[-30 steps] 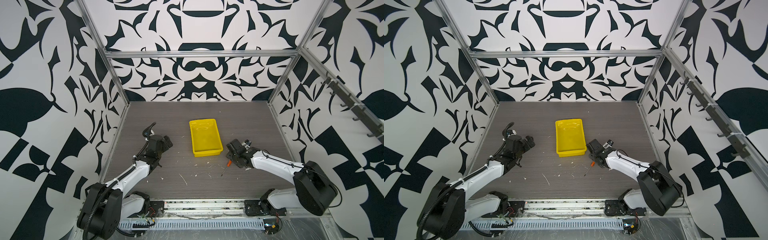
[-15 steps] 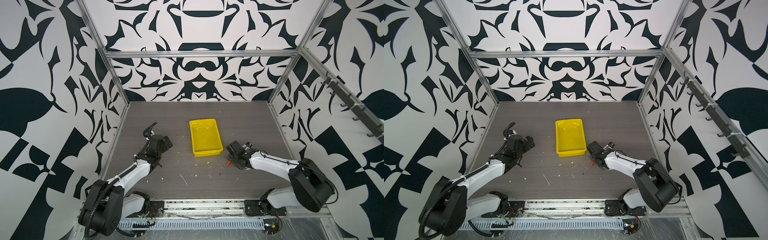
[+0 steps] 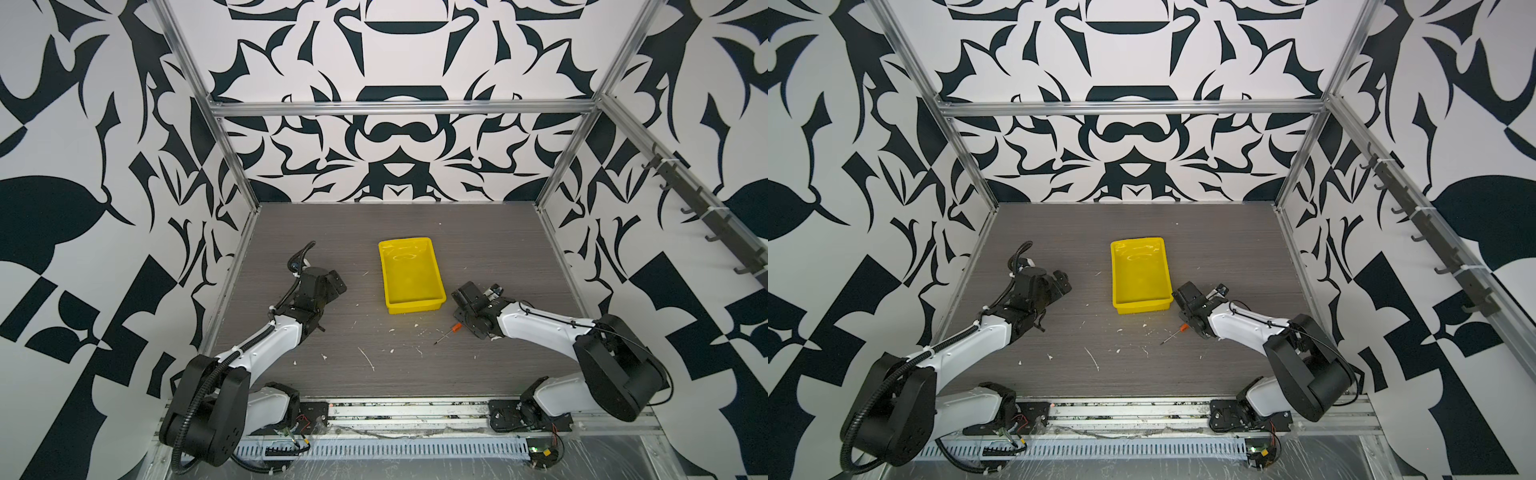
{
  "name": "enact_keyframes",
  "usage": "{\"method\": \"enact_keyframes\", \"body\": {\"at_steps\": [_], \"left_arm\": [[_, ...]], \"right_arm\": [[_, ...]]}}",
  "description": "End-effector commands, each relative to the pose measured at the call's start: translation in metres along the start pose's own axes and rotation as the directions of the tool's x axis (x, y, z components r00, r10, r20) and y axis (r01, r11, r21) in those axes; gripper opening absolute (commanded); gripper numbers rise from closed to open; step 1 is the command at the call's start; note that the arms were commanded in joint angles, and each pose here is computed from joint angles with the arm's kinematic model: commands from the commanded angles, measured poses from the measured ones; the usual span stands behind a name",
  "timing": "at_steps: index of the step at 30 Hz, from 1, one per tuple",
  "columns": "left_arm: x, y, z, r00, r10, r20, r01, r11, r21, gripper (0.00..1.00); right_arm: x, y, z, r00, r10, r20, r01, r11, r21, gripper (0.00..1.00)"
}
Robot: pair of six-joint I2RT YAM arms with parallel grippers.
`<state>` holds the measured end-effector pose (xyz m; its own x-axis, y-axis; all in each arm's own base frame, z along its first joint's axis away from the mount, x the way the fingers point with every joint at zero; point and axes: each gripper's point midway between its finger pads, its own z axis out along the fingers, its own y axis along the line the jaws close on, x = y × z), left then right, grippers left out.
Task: Put the screwdriver in the bin
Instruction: 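Lower the right gripper over the screwdriver handle and close on it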
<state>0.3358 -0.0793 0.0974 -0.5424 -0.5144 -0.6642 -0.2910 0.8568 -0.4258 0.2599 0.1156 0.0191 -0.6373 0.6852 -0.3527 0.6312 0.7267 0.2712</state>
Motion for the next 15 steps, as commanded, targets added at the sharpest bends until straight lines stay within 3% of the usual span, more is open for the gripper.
{"method": "enact_keyframes", "body": {"at_steps": [1, 15], "left_arm": [[-0.006, -0.0018, -0.002, 1.0, -0.006, 0.014, 0.006, 1.0, -0.004, 1.0], [-0.0077, -0.0016, -0.0038, 1.0, -0.008, 0.019, 0.008, 1.0, -0.005, 1.0]], "right_arm": [[0.0021, -0.0052, 0.0008, 1.0, -0.004, -0.002, 0.004, 0.999, 0.032, 0.43], [0.0022, -0.0024, 0.0005, 1.0, -0.003, -0.007, 0.003, 1.0, 0.031, 0.32]]}}
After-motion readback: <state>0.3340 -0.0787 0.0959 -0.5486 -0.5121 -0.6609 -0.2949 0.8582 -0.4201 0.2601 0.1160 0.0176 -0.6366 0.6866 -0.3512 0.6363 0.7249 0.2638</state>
